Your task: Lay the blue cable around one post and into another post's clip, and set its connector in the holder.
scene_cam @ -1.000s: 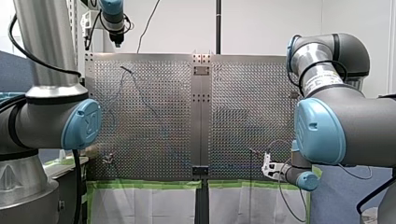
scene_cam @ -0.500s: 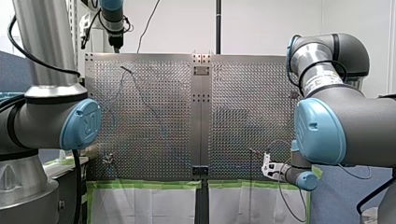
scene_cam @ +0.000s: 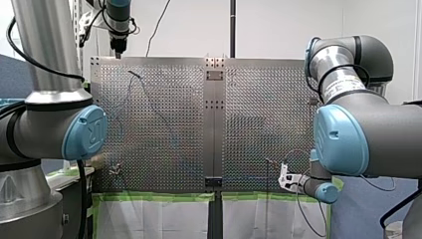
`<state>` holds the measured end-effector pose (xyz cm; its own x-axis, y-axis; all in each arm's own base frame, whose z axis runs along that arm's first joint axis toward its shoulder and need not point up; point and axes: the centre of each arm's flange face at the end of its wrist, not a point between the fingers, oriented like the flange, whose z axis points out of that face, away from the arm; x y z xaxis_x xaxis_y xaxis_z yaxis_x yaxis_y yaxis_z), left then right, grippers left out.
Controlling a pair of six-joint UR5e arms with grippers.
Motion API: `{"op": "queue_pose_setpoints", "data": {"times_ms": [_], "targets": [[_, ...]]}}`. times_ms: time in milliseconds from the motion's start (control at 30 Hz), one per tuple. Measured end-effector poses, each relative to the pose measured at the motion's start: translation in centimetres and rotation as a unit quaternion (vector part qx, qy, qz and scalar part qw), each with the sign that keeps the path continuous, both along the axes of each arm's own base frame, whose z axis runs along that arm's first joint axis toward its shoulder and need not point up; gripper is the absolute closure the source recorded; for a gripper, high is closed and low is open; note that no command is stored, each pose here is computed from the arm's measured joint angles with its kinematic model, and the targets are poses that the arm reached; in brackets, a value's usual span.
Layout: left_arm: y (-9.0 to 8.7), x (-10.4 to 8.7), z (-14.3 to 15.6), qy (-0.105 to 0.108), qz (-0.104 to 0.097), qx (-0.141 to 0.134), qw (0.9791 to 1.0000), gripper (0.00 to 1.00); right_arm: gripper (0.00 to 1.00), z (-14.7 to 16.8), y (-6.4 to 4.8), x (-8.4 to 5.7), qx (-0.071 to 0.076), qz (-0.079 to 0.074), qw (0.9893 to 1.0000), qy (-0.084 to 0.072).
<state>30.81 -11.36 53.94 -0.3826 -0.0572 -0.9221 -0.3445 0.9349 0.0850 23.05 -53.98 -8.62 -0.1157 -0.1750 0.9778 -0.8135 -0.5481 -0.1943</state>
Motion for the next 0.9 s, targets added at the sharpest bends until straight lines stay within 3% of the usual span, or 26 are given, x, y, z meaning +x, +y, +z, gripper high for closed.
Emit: {"op": "queue_pose_setpoints", "data": {"times_ms": [233,900], "targets": [[0.30,-0.19,0.04,0.001,0.017,0.008,0.9998,0.01,1.00,-0.02,0.02,0.03,0.000,0.000,1.0000,0.000],[-0.07,-0.36,0.06,-0.002,0.015,0.001,0.9999,0.01,1.00,-0.02,0.09,0.18,0.000,0.002,1.0000,0.001]]}}
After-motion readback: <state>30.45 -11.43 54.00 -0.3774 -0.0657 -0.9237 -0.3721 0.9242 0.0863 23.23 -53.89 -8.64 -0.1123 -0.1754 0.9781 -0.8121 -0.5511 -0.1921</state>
